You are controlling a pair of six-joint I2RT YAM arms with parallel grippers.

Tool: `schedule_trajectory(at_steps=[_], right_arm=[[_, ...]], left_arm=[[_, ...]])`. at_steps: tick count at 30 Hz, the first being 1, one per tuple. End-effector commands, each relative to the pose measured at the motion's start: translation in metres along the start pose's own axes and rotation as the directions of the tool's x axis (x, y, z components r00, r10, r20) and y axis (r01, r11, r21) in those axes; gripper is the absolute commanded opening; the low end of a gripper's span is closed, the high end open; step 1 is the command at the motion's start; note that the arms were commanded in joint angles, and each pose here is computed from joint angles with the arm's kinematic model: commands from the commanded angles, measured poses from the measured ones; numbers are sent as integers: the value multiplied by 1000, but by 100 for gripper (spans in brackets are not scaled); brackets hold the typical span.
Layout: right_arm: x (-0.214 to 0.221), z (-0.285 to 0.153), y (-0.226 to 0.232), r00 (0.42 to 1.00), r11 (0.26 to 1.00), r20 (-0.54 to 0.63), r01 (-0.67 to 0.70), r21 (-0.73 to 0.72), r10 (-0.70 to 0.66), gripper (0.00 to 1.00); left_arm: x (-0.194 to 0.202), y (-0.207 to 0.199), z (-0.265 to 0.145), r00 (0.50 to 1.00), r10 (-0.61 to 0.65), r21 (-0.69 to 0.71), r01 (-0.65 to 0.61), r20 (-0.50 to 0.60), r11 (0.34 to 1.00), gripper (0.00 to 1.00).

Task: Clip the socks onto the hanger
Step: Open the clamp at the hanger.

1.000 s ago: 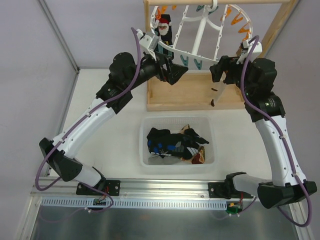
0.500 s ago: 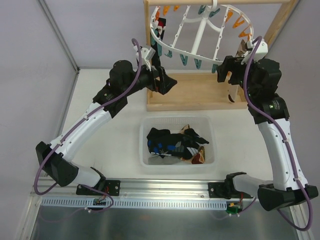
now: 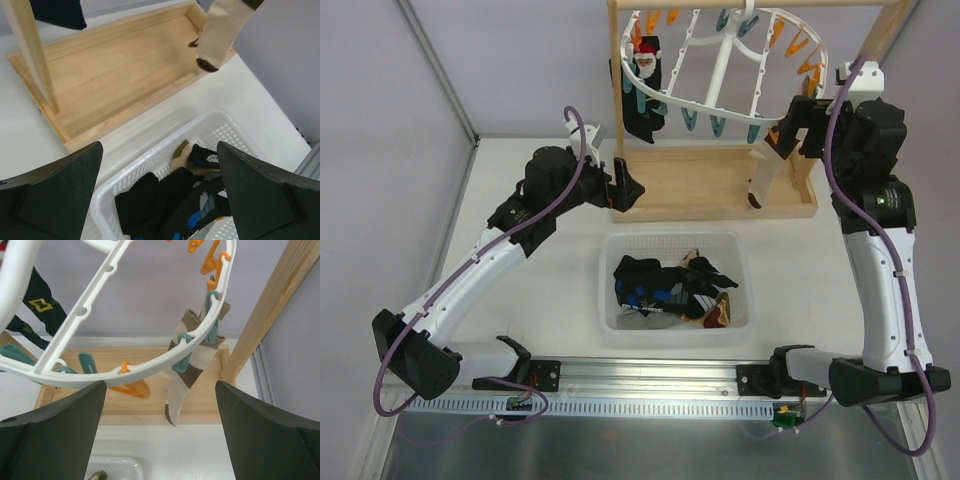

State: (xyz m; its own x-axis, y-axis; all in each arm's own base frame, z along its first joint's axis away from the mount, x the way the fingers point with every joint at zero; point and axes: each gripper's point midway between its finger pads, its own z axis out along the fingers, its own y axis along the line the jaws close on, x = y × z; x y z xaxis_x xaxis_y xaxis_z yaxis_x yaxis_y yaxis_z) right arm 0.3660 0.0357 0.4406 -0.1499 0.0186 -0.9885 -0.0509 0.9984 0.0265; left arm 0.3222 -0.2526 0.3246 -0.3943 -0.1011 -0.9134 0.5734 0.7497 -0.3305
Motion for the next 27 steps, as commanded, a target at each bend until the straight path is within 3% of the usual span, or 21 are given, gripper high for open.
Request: schedule_trajectory(at_steps=[1,3,8,12,19,24,27], right_arm=[[-35,-24,5,997,999,72,-20,-38,23,96],[-41,-38,24,993,989,108,-26,-148,42,100],[-67,-102,39,976,967,201,-34,-254,87,100],[-58,-143,56,971,932,208,-35,-362,117,100],[27,-164,75,981,871,59,-138,-471,187,100],[127,-157,101,974,785,-183,-218,-580,135,100],[159,-152,94,975,826,-201,-193,-530,99,100]], left_arm=[[19,16,-4,999,-18,-58,15,-46,998,99],[27,14,-5,997,-12,-38,10,-70,999,99],[54,11,-7,989,-3,7,4,-146,1000,99],[70,4,-12,982,-11,54,22,-187,998,99],[100,-25,-21,963,52,220,7,-264,975,94],[135,-15,-24,943,-23,140,74,-333,987,91],[151,-6,-27,935,-55,89,91,-351,992,90]])
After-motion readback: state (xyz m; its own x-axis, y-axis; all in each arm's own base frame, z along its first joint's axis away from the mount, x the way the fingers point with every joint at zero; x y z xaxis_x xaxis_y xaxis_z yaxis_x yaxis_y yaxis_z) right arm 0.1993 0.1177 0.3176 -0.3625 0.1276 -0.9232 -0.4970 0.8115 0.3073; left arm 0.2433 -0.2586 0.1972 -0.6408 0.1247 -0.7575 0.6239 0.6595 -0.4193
